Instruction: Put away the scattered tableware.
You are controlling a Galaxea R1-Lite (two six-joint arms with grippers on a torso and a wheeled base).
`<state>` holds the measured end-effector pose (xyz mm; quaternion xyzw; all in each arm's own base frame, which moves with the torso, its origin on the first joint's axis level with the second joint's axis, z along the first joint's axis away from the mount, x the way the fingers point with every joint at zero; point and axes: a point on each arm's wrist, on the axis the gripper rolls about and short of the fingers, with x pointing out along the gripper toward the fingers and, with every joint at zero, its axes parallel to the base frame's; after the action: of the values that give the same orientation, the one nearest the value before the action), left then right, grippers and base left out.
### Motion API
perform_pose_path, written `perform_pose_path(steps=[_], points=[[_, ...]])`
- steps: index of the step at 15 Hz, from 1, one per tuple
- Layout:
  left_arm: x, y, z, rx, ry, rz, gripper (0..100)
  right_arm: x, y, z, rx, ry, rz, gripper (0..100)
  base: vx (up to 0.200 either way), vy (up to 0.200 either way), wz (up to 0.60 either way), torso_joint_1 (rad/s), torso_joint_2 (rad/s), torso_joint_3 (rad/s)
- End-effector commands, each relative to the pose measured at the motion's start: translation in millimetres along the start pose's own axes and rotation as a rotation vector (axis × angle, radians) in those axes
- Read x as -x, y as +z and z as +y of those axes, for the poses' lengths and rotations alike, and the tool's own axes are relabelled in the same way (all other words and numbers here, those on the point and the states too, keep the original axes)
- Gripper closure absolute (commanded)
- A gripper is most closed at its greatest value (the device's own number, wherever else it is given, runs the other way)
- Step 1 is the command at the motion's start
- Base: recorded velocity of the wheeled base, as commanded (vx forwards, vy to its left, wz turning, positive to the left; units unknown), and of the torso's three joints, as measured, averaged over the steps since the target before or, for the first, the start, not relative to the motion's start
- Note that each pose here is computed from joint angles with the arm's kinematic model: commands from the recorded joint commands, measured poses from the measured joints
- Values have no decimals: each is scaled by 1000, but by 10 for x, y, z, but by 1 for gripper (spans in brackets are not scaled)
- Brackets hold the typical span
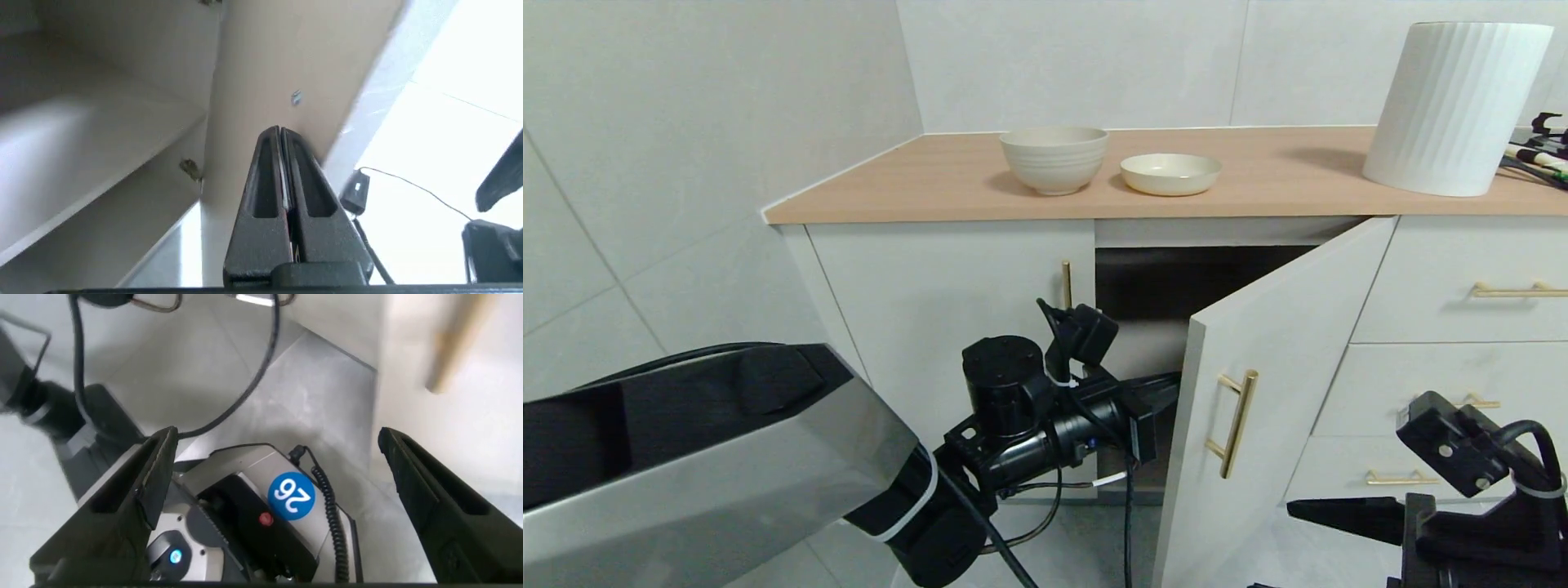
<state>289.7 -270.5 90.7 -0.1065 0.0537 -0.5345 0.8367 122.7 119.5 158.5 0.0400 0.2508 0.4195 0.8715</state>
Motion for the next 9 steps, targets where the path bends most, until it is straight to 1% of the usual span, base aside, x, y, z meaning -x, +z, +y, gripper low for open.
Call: perform_pose_path(steps=[1, 4, 6, 8, 9], points=[[-60, -71, 52, 4, 5, 7, 100, -8, -3, -2, 0, -1, 4, 0, 0, 0, 0, 0, 0, 0], [-131, -161, 101, 6, 12, 15, 100, -9, 0, 11, 3, 8, 3, 0, 0, 0, 0, 0, 0, 0], [-147, -171, 61, 6, 1, 17, 100, -12, -4, 29, 5, 19, 6, 0, 0, 0, 0, 0, 0, 0], [-187, -146, -124, -1, -42, 14, 100, 1, -15, 76, 17, 48, 8, 0, 0, 0, 0, 0, 0, 0], [-199, -128, -280, -5, -77, 15, 100, 24, -39, 106, 25, 66, 10, 0, 0, 0, 0, 0, 0, 0]])
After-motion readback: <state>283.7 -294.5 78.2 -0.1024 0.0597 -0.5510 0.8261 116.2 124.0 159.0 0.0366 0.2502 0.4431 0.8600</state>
